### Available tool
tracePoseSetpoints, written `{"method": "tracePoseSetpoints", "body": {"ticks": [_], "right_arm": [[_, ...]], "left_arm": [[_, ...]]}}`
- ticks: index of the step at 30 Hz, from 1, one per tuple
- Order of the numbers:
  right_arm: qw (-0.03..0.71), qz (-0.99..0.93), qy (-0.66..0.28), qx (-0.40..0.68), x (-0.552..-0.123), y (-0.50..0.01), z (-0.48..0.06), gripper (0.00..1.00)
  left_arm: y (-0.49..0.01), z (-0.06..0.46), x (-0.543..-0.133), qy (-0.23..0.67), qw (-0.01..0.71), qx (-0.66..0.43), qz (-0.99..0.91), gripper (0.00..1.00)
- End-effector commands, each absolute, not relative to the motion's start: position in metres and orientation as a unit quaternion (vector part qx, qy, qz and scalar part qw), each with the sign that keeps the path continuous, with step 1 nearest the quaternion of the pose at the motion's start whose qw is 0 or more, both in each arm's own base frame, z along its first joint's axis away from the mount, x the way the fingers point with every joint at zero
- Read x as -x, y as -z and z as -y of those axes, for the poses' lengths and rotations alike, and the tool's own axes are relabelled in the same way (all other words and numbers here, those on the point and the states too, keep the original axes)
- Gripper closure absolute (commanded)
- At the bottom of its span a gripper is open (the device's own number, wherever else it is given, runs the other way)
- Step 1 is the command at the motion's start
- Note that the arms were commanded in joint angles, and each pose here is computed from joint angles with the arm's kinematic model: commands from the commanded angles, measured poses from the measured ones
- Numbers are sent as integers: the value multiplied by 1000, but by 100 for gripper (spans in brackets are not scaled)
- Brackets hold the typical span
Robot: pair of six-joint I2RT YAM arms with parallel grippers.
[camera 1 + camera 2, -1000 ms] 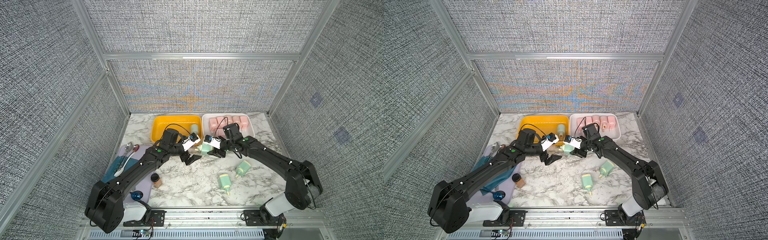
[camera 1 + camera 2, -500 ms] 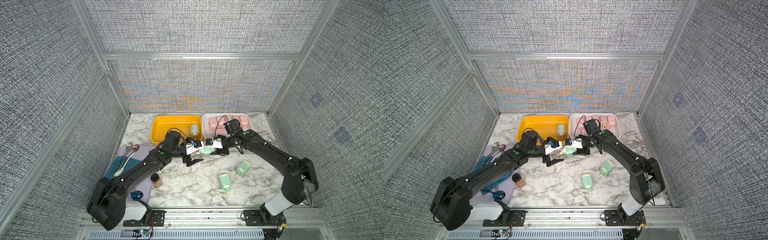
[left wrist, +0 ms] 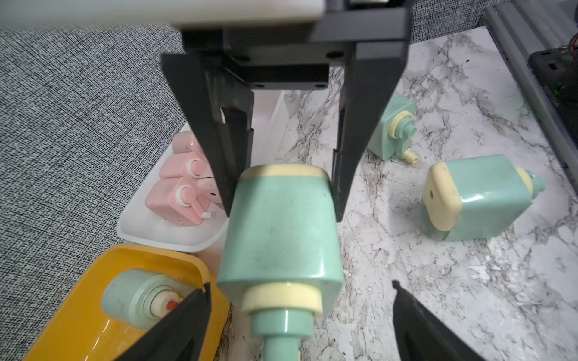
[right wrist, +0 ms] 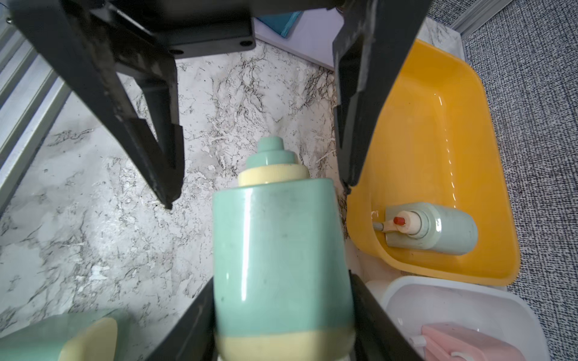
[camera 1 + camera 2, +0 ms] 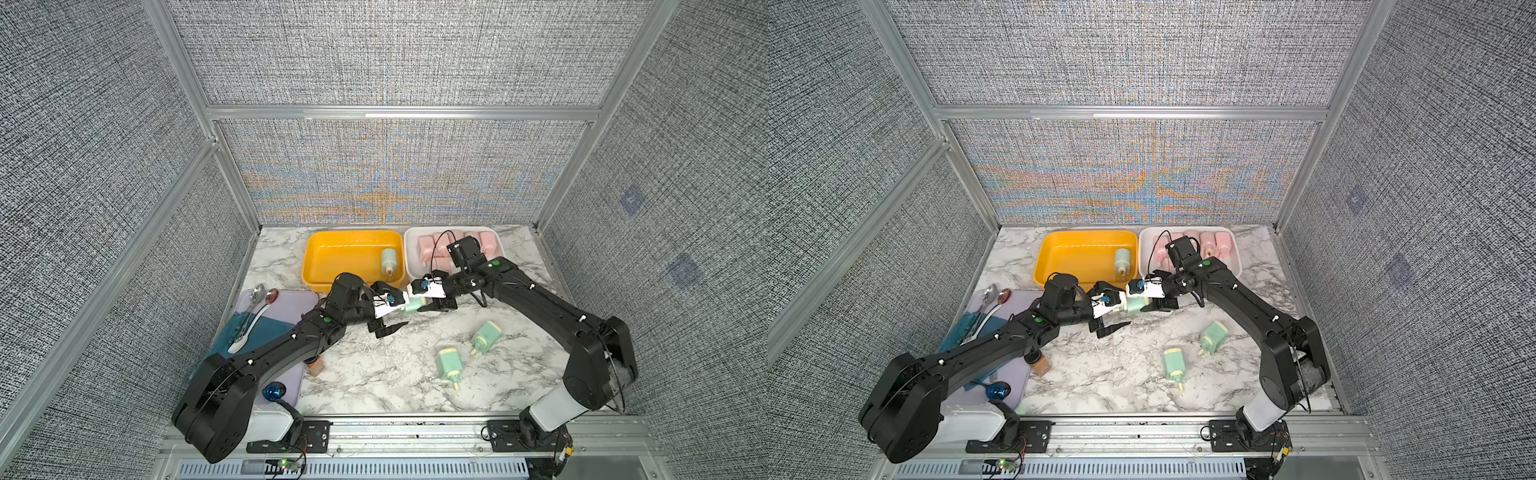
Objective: Place the pencil sharpeners by color into the storage box
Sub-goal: Place the pencil sharpener in the storage box.
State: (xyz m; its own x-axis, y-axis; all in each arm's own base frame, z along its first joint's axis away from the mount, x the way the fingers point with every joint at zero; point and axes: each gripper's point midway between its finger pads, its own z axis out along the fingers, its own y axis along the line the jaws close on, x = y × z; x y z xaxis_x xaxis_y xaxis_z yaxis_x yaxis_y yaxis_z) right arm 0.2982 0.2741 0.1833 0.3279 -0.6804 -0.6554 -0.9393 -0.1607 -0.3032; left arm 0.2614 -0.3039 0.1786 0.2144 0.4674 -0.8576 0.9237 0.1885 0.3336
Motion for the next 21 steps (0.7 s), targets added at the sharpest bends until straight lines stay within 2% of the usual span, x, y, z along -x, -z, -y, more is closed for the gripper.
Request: {"method": "tracePoseSetpoints", "body": {"ticks": [1, 11, 15, 21], "right_arm": [[359, -530, -211, 739, -290, -193, -279, 100], [343, -554, -201, 732, -293, -183, -276, 100], [346, -562, -200, 724, -297, -184, -277, 100], [341, -570, -205, 719, -299, -184, -278, 100]], "left_arm": [[-196, 309, -266, 232, 539, -581, -564, 9], [-196, 319, -261, 273, 533, -577, -556, 17], [-196, 317, -261, 268, 528, -580, -559, 26], [-191, 318, -257, 268, 513, -589, -564, 32]]}}
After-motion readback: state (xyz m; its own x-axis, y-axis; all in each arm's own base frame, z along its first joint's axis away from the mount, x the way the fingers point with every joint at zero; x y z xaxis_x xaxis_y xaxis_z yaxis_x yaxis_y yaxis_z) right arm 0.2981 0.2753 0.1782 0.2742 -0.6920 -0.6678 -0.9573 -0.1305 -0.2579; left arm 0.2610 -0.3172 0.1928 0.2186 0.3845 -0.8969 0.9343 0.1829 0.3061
